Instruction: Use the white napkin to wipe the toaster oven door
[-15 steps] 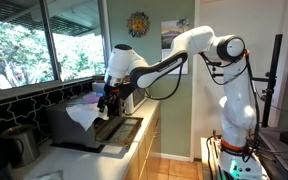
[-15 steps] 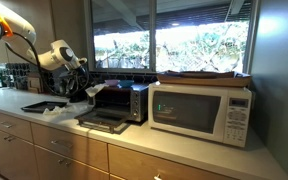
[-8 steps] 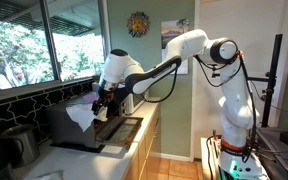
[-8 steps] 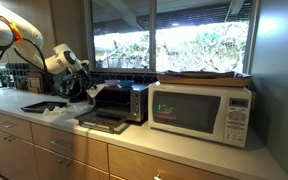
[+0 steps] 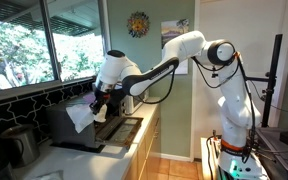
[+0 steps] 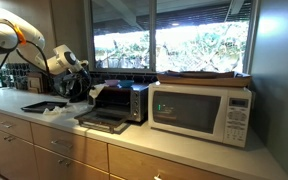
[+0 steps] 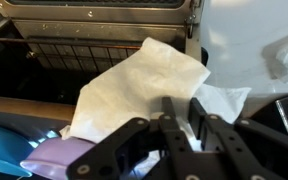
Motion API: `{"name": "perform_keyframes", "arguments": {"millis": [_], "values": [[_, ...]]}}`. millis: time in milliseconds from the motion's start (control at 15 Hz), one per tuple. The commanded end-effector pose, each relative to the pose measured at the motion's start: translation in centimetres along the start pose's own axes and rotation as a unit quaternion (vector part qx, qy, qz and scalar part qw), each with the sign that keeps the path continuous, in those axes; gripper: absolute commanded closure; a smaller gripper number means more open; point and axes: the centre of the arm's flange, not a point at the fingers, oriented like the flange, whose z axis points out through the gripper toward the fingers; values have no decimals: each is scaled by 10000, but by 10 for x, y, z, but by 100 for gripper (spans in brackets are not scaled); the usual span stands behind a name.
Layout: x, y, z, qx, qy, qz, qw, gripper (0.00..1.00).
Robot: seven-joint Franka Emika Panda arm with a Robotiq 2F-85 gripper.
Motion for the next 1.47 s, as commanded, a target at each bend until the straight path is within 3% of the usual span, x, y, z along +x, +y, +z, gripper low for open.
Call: {"name": "perform_keyframes", "arguments": {"millis": [0,267,400,533,800,933,1067,1133,1400], "values": [[3,-5,4,-29,116,40,9999,100],[4,-6,-5,44,-14,92,9999,100],[0,-9,-24,240,-375,110,9989,100],[-13,-11,-51,694,-896,49,9936,100],[-49,10,-108,1248,-1963,96,9725,100],[-58,15,-136,1865,-2193,44,9577,100],[-58,20,-149,2176,-2379,184,9464,100],[-58,25,-149,2167,-2441,357,9445,100],[-59,58,-134,1436,-2560,1358,9462,100]]}}
